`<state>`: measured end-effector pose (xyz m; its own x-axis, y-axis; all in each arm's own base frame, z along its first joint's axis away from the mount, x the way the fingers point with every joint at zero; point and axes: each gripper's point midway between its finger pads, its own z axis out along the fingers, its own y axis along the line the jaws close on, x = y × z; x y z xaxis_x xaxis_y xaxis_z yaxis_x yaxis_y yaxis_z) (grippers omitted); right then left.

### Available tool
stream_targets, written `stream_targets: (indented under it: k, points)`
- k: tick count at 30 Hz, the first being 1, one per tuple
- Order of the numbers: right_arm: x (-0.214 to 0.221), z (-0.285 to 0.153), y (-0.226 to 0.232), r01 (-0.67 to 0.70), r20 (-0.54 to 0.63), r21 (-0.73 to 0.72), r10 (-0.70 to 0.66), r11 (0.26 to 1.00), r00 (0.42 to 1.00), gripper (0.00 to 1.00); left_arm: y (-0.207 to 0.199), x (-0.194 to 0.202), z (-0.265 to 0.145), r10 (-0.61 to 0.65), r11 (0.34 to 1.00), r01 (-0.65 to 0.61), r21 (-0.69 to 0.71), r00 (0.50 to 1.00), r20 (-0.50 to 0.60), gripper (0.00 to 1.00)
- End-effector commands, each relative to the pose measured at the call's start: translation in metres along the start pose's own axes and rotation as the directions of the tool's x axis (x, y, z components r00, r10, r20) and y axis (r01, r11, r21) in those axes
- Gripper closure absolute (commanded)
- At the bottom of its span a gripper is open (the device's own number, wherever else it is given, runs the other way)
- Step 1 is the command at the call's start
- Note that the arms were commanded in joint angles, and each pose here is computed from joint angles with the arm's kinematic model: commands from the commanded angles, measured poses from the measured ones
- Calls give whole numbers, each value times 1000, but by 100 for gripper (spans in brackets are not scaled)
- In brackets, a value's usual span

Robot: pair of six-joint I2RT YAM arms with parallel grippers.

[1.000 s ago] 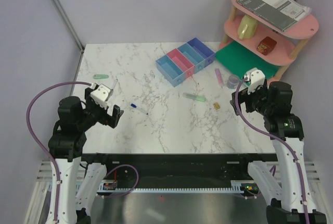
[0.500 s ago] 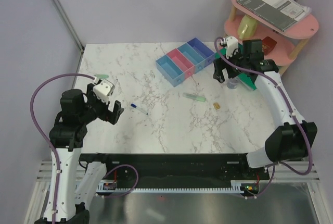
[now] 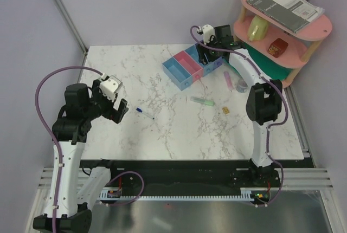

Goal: Sort the stationery into containers
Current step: Move the storage box to the center of the board.

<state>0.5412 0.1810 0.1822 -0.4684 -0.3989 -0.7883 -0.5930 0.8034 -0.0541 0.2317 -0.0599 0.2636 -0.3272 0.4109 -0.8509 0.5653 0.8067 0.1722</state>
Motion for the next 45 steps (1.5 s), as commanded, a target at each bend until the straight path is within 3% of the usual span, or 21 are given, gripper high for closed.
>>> stream_targets:
  k: [1, 8, 15, 19, 24, 33, 39, 45]
  points:
    - [-23, 32, 7, 31, 43, 23, -32, 999, 999, 34, 12, -14, -1, 80, 997, -79, -24, 997, 12, 0]
    - [-20, 75, -2, 22, 55, 57, -25, 998, 998, 36, 22, -20, 0, 103, 993, -103, -48, 995, 1, 0]
    - [12, 106, -9, -13, 4, 92, 13, 996, 1000, 39, 27, -24, -8, 127, 988, -126, -88, 992, 5, 0]
    - [27, 114, -8, -63, -24, 102, 66, 993, 998, 47, 26, -18, -10, 157, 983, -156, -97, 988, -4, 0]
    - [46, 113, -5, -208, -43, 155, 217, 966, 975, 63, 28, -15, -12, 178, 978, -178, -111, 984, -13, 0]
    - [55, 94, 29, -338, -47, 253, 361, 906, 931, 72, 24, -9, -7, 176, 980, -177, -86, 984, -18, 0]
    - [47, 81, 41, -450, 9, 305, 470, 839, 883, 88, 19, -9, -7, 162, 984, -161, -69, 987, -1, 0]
    - [42, 80, 62, -507, 32, 302, 523, 807, 852, 85, 16, -9, -11, 179, 982, -178, -69, 984, 8, 0]
